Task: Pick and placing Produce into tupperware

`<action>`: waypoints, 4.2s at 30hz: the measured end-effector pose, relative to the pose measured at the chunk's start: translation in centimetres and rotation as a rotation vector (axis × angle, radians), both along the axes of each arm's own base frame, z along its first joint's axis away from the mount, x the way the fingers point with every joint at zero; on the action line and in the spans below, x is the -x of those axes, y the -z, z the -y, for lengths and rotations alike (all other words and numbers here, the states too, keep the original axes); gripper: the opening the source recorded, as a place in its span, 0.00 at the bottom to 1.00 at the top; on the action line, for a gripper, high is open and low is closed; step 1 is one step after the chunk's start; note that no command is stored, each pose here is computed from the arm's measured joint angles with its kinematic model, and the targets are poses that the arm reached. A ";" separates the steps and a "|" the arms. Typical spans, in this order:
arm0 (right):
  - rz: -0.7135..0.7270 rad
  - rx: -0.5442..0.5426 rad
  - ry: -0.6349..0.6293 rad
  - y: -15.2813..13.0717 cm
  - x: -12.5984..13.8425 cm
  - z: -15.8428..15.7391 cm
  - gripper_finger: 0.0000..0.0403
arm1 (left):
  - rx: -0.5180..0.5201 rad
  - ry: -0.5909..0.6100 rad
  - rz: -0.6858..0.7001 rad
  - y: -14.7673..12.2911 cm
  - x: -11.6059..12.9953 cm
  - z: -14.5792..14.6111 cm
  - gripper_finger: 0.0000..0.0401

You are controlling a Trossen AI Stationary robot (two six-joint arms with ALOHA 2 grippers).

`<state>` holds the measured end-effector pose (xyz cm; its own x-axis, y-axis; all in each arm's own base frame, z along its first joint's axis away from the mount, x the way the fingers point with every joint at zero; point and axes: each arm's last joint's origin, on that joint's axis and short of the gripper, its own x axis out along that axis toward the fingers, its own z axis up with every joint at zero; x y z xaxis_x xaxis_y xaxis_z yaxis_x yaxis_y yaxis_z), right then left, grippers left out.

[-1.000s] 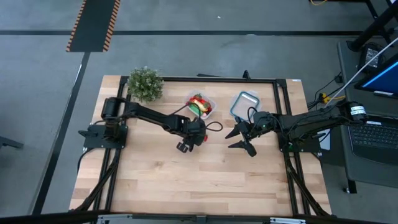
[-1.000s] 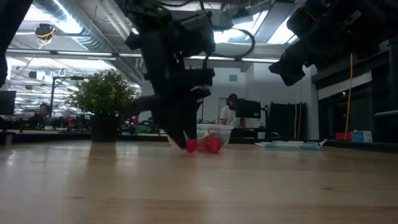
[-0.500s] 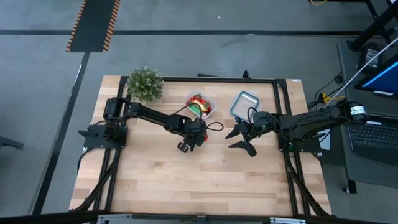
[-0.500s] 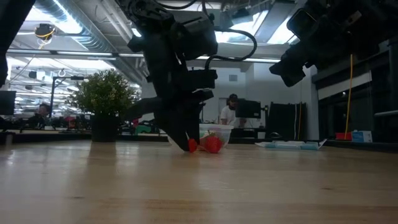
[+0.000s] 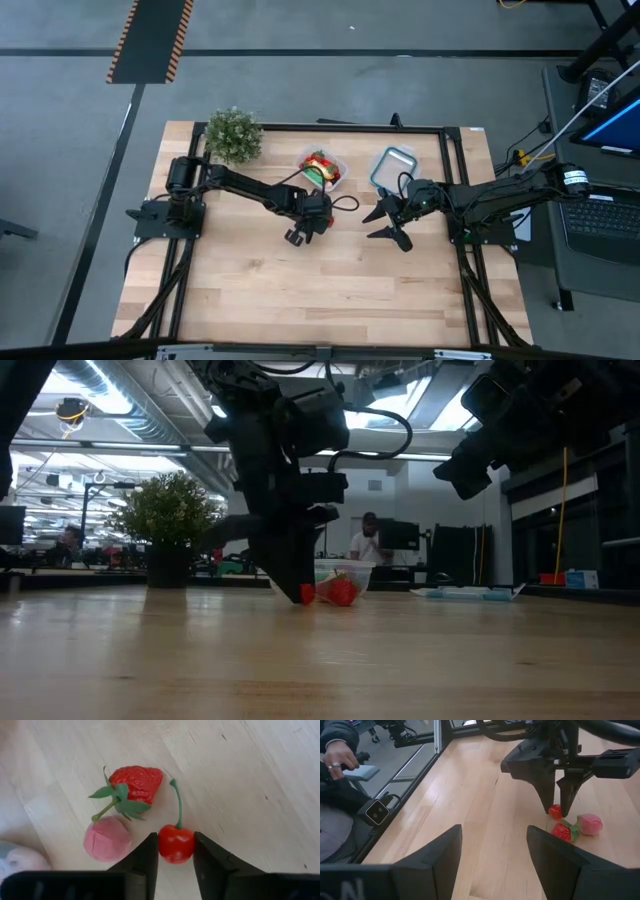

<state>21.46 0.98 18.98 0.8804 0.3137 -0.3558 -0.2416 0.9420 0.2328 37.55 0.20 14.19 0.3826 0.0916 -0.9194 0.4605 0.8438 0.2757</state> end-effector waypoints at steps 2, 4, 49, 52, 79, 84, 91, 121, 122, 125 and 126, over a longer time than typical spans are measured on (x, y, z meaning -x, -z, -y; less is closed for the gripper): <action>0.000 0.000 0.000 0.0 0.0 0.0 0.56 | 0.000 -0.004 -0.004 0.0 0.1 0.0 0.21; 0.000 0.000 0.000 0.0 0.0 0.0 0.56 | 0.001 -0.006 -0.006 0.0 0.1 0.0 0.21; -0.021 0.004 -0.002 0.2 0.1 0.0 0.56 | 0.253 -0.215 0.464 -7.6 8.6 -2.0 0.21; -0.021 0.004 -0.002 0.2 0.1 0.0 0.56 | 0.318 -0.201 0.577 -6.7 9.6 -2.0 0.21; 0.010 0.003 -0.002 -0.1 0.0 0.0 0.56 | 0.449 -0.239 0.994 -3.3 12.7 -2.7 0.21; 0.010 0.004 -0.002 -0.1 0.0 0.0 0.56 | 0.401 -0.297 1.025 -3.4 12.7 -2.9 0.21; 0.009 0.007 0.005 -0.1 0.0 0.0 0.56 | 0.346 -0.410 1.047 -3.4 12.8 -3.2 0.21; 0.016 0.031 0.000 -0.1 0.0 0.0 0.56 | 0.237 -0.705 0.823 -5.2 10.2 -9.6 0.21; 0.016 0.031 -0.001 0.0 0.0 0.0 0.56 | 0.231 -0.720 0.805 -5.2 9.6 -10.1 0.21; 0.014 0.031 -0.001 0.0 0.0 0.0 0.56 | 0.214 -0.771 0.706 -4.9 8.5 -11.7 0.21; 0.012 0.031 -0.001 0.0 0.0 0.0 0.56 | 0.208 -0.782 0.677 -4.8 8.0 -12.2 0.21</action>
<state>21.48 0.96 18.99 0.8842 0.3034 -0.3552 -0.2449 0.9486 0.2006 29.53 12.35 18.97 0.7245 0.3996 -0.5616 -0.4283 0.8994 0.0873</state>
